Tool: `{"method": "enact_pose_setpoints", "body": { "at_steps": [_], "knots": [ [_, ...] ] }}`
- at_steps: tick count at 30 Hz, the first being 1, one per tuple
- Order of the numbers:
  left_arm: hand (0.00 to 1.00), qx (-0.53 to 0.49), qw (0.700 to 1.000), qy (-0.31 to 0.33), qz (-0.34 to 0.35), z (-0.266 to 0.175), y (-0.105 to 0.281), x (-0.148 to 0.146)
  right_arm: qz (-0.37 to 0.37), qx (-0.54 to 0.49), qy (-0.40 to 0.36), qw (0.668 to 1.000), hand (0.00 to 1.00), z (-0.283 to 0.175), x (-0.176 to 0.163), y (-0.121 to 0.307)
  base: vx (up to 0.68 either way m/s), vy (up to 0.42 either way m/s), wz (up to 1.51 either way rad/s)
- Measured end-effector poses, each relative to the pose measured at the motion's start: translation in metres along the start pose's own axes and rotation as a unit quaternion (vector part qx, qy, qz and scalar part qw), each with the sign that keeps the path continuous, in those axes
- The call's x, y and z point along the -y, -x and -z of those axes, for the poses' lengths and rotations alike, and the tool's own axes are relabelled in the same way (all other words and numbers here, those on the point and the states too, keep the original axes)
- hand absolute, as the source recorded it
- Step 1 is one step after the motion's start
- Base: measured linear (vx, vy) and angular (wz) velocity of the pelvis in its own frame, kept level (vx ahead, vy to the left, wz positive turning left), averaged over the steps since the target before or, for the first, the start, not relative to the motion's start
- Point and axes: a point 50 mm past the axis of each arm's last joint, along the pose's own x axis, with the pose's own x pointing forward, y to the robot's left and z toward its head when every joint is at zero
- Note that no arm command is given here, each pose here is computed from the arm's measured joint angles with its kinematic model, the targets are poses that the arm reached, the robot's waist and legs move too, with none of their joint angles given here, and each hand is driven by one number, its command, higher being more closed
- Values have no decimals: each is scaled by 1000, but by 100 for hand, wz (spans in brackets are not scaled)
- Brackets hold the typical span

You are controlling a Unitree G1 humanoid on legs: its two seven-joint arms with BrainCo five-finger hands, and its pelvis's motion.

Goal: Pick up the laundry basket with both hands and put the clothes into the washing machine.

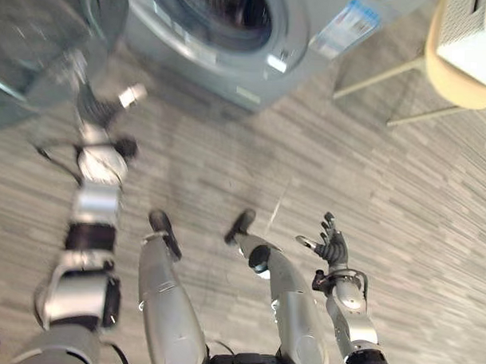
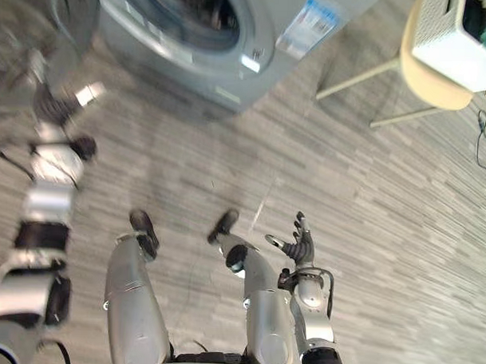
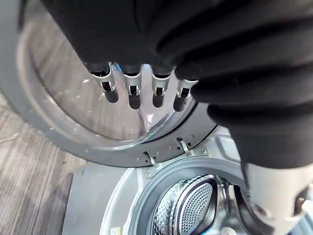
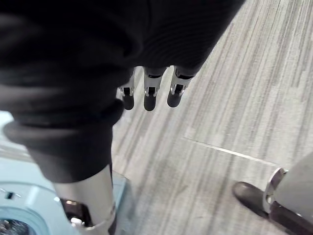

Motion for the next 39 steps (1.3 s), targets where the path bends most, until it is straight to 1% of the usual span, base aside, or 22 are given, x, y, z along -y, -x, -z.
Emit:
{"method": "enact_pose_setpoints", "body": {
  "at_steps": [2,3,4,5,6,8,9,10,12,13,15,16,17,21,23,25,28,30,33,34,36,39],
  "knots": [
    [0,-95,995,34,23,47,47,13,48,-2,-1,999,0,0,20,-1,63,11,-9],
    [0,-122,991,45,28,58,60,16,60,0,-1,998,0,-2,26,-3,54,-36,-12],
    [0,-179,981,59,39,80,88,21,91,7,1,996,0,-8,39,-6,42,-64,-4],
    [0,-225,971,58,53,97,116,24,127,17,-1,992,0,-15,52,-7,52,-65,3],
    [0,-243,967,56,57,104,129,24,143,22,-3,989,0,-19,58,-7,93,-97,2],
    [0,-319,944,-1,78,133,182,13,197,55,-7,979,0,-37,72,-9,154,-230,-24],
    [0,-338,938,-16,80,139,193,9,206,60,-4,977,0,-40,72,-9,198,-444,-74],
    [0,-372,924,-39,82,149,215,1,213,85,3,973,0,-54,66,-16,155,-435,-73],
    [0,-384,918,-40,91,149,227,6,218,116,17,969,0,-69,61,-18,209,-461,-77],
    [0,-392,915,-27,91,148,233,13,206,137,34,968,0,-79,52,-20,323,-570,-97],
    [0,-405,910,-10,91,148,238,22,176,157,47,971,0,-90,31,-23,304,-494,-106],
    [0,-403,911,7,86,145,236,24,154,173,59,971,0,-97,13,-26,337,-450,-104],
    [0,-399,913,24,83,142,233,27,148,187,70,969,0,-103,4,-27,336,-400,-89],
    [0,-380,917,77,88,129,229,39,167,234,75,955,0,-125,-2,-27,314,-266,-49],
    [0,-372,919,99,89,124,226,44,151,262,63,951,0,-142,-17,-31,254,-125,-33],
    [0,-359,920,111,108,119,222,52,122,281,56,950,0,-156,-36,-36,361,-69,-13],
    [0,-353,920,126,116,113,219,64,111,295,42,948,0,-166,-49,-36,418,-31,5],
    [0,-354,918,121,130,113,221,68,99,284,39,953,0,-159,-60,-36,451,-22,-3],
    [0,-368,913,99,144,120,219,69,59,252,52,964,0,-142,-81,-36,513,36,26],
    [0,-367,913,88,156,120,219,71,35,249,58,966,0,-139,-89,-34,507,-14,35],
    [0,-355,916,71,170,119,216,70,19,245,61,967,0,-137,-94,-32,543,-87,47],
    [0,-340,924,58,165,119,209,61,15,256,90,962,0,-137,-94,-31,391,-148,59]
  ]
}}
